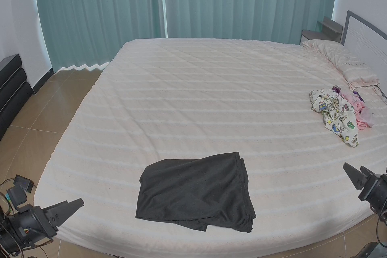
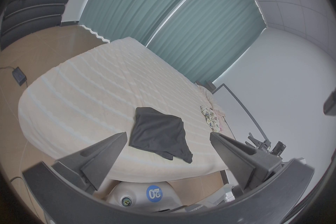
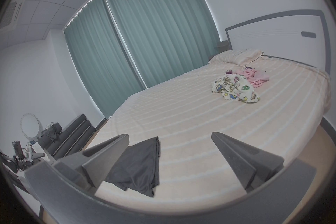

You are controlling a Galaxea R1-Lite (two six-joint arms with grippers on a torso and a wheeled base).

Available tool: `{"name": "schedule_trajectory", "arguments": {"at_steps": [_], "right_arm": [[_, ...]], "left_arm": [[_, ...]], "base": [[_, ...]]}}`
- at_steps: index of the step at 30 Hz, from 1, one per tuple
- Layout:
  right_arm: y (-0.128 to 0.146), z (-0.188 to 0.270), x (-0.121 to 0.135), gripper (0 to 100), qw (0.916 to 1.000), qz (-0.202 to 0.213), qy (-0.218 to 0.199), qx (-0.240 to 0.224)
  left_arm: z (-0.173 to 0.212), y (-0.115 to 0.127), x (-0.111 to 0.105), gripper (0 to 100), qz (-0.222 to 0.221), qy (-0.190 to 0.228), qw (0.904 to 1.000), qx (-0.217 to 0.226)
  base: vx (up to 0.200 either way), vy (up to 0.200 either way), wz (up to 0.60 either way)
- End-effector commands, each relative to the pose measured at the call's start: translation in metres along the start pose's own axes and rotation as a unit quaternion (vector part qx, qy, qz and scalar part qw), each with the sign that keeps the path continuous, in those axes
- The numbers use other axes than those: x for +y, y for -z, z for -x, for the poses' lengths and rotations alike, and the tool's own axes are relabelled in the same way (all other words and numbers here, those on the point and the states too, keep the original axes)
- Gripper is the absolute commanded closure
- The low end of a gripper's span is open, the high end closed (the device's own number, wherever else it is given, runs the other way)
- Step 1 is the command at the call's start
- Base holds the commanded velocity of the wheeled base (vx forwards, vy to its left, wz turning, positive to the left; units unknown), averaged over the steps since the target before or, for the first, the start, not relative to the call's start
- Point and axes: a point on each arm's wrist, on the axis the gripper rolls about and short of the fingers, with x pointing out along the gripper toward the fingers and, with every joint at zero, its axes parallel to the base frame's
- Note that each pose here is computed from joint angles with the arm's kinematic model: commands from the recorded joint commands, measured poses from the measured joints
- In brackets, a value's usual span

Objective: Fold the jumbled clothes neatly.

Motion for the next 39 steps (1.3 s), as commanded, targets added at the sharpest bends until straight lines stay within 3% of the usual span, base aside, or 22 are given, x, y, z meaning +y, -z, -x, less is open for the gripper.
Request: {"name": "schedule_trajectory", "arguments": {"at_steps": [1, 6, 12, 15, 17, 22, 26, 37, 39], "right_arm": [[0.042, 0.081, -0.035, 0, 0.9951, 0.033, 0.033, -0.088], [0.055, 0.090, -0.039, 0, 0.9907, 0.087, 0.038, -0.097], [0.056, 0.092, -0.038, 0, 0.9853, 0.114, 0.063, -0.110], [0.061, 0.098, -0.037, 0, 0.9767, 0.159, 0.050, -0.136], [0.063, 0.097, -0.037, 0, 0.9731, 0.190, 0.043, -0.123], [0.067, 0.096, -0.038, 0, 0.9739, 0.200, 0.033, -0.102], [0.067, 0.096, -0.038, 0, 0.9737, 0.203, 0.029, -0.100], [0.067, 0.097, -0.038, 0, 0.9741, 0.201, 0.028, -0.099], [0.067, 0.096, -0.038, 0, 0.9744, 0.201, 0.028, -0.096]], "left_arm": [[0.068, 0.047, 0.007, 0, -0.089, 0.041, 0.9927, -0.070], [0.075, 0.057, 0.012, 0, -0.091, 0.040, 0.9918, -0.081], [0.075, 0.056, 0.015, 0, -0.107, -0.026, 0.9860, -0.125], [0.074, 0.056, 0.018, 0, -0.131, -0.062, 0.9797, -0.139], [0.074, 0.056, 0.019, 0, -0.148, -0.069, 0.9761, -0.143], [0.072, 0.056, 0.021, 0, -0.170, -0.097, 0.9670, -0.163], [0.071, 0.056, 0.025, 0, -0.207, -0.156, 0.9473, -0.188], [0.072, 0.056, 0.028, 0, -0.230, -0.272, 0.9083, -0.220], [0.074, 0.057, 0.026, 0, -0.233, -0.293, 0.8962, -0.237]], "base": [[0.000, 0.000, 0.00], [0.000, 0.000, 0.00], [0.000, 0.000, 0.00], [0.000, 0.000, 0.00], [0.000, 0.000, 0.00], [0.000, 0.000, 0.00], [0.000, 0.000, 0.00], [0.000, 0.000, 0.00], [0.000, 0.000, 0.00]]}}
